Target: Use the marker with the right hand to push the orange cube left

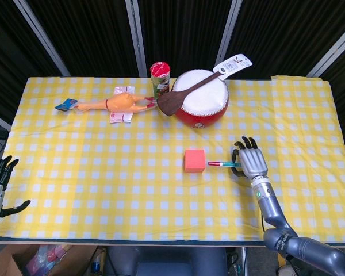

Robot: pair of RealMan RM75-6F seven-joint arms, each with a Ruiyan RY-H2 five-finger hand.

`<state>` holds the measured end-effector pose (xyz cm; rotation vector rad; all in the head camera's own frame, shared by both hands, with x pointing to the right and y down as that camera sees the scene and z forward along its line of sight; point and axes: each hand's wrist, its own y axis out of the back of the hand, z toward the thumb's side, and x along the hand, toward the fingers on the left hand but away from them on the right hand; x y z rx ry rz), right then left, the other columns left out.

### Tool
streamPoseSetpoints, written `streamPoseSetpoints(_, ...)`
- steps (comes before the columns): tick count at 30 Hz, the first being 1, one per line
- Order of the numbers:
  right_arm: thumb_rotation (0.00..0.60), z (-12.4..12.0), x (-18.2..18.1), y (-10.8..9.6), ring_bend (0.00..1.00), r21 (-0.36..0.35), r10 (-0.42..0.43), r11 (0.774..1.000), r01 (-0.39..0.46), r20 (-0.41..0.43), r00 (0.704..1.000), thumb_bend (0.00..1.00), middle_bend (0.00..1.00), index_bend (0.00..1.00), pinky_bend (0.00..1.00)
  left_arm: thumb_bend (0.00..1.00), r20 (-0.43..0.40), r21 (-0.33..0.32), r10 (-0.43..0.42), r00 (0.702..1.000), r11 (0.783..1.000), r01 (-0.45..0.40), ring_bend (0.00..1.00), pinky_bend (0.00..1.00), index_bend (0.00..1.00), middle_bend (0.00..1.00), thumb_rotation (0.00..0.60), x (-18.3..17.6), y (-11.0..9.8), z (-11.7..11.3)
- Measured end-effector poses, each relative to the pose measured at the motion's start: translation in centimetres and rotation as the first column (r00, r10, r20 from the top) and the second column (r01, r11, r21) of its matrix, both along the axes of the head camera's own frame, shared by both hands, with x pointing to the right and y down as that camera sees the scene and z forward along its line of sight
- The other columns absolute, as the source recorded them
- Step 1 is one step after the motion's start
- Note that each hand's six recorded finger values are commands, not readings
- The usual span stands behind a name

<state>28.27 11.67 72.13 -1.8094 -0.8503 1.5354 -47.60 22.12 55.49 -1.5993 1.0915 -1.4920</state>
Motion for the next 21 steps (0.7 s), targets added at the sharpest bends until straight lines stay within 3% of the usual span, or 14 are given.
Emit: streamPoseSetpoints(21, 0.600, 0.5, -6.5, 0.1, 0.01, 0.011, -0.075, 0.997, 0.074, 0.049, 0.996, 0.54, 0.25, 0.69, 0.00, 0.00, -0.022, -0.011, 0.000, 1.000, 1.000, 0.000, 0.00, 0.00, 0.00, 0.00, 0.600, 0.0, 0.0, -0.1)
